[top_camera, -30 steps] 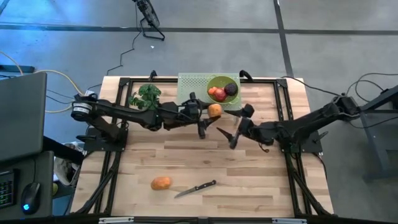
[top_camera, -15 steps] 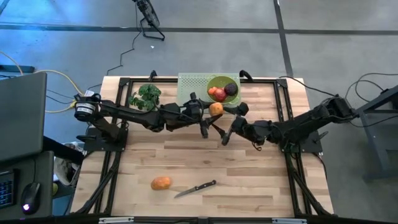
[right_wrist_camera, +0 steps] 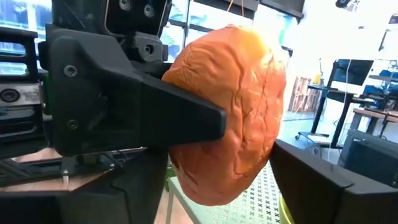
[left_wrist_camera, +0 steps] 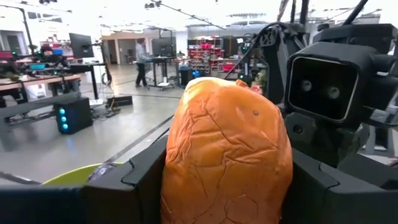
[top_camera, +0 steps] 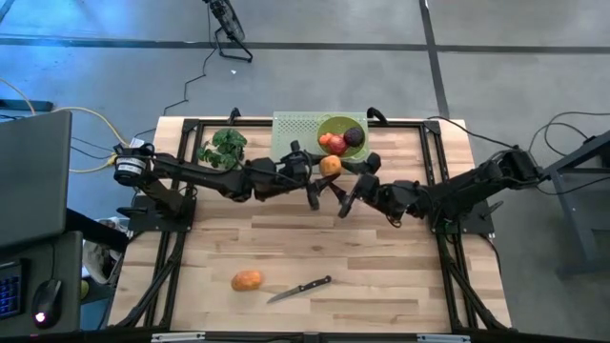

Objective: Pick & Place Fruit
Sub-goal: Put the top mango into the strainer bowl on the shelf

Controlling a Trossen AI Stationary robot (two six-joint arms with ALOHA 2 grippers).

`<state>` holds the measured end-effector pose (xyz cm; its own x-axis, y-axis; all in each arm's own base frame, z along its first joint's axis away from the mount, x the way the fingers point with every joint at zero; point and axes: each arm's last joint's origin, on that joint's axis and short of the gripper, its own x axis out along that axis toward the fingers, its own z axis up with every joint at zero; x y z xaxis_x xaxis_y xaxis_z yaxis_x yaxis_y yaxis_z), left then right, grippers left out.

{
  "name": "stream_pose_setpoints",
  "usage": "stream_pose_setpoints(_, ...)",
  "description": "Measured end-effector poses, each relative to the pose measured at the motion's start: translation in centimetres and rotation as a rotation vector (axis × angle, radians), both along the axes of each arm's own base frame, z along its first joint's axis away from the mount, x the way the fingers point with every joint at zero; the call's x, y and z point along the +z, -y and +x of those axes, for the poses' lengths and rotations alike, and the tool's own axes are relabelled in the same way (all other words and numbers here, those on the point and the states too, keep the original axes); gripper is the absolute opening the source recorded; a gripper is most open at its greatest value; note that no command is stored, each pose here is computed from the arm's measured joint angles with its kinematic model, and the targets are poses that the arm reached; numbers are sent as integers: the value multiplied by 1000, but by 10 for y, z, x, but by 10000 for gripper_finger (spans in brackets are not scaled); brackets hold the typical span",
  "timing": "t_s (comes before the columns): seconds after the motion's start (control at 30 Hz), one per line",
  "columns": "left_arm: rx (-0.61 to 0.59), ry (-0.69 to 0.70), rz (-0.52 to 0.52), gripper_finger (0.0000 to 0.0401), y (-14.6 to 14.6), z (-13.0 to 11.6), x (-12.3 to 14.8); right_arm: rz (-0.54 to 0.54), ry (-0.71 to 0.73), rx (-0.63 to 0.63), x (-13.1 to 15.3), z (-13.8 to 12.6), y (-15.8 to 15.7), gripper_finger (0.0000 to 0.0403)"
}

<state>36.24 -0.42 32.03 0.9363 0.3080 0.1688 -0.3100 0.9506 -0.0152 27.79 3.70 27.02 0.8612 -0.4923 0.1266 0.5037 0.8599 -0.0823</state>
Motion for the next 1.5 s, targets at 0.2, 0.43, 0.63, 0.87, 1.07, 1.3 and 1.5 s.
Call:
stream_pose_setpoints(0.2, 21, 2, -7, 223, -1, -1, 1, 37, 15, 60, -1, 3, 9, 232)
stream_pose_setpoints(0.43, 7, -14, -4, 223, -1, 0, -1, 58, 5, 27, -3, 2, 11, 221)
stream_pose_setpoints(0.63, 19, -40, -1, 223, -1, 0, -3, 64, -2, 22, -4, 3, 11, 187)
stream_pose_setpoints(0.87, 21, -68, 3, 223, -1, 1, -6, 67, -4, 18, -5, 3, 11, 184)
stream_pose_setpoints(1.07, 16, -82, 5, 224, -1, 1, -7, 67, -4, 16, -5, 3, 11, 184)
stream_pose_setpoints(1.3, 76, -86, -56, 288, -9, 1, -9, 72, -12, -37, -6, 2, 9, 184)
stream_pose_setpoints(1.5, 113, -123, -66, 337, -12, -2, -10, 77, -28, -118, -8, 1, 10, 183)
